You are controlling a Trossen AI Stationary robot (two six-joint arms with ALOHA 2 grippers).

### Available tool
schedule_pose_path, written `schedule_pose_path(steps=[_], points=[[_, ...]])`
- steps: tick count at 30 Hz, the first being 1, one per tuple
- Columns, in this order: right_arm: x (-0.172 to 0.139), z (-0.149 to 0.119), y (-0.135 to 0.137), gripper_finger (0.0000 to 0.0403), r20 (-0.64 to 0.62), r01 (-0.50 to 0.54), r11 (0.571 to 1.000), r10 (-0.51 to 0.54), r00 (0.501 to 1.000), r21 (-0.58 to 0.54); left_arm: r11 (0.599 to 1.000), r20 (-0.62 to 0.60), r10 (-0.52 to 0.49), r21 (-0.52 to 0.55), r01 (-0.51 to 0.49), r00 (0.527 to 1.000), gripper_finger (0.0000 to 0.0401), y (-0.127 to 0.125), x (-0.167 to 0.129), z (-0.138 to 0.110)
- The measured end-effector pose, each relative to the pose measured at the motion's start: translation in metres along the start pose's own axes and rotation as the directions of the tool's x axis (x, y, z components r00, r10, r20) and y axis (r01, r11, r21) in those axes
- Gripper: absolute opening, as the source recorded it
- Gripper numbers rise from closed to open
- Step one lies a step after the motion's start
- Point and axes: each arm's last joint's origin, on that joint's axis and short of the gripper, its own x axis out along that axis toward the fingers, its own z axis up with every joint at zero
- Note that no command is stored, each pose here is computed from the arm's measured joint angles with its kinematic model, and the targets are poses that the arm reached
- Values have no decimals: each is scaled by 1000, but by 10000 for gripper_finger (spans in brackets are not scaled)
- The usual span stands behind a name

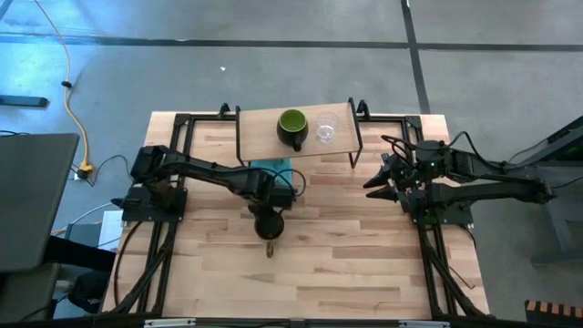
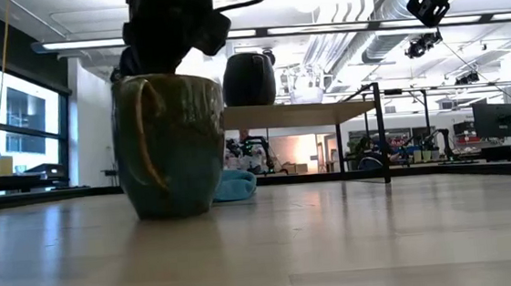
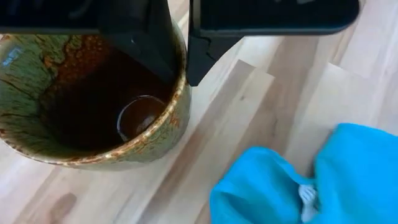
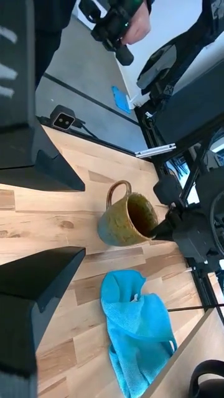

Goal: Stack small to large cups/mugs on shelf
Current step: Put the green mug on the shelf

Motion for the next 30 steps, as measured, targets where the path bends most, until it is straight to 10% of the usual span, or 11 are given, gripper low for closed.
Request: schedule_pose_path(steps=[30], points=[[0, 0, -1, 144, 13, 42, 999, -42, 999, -7, 1000, -17, -2, 11, 2, 1000, 101, 2, 3, 2]])
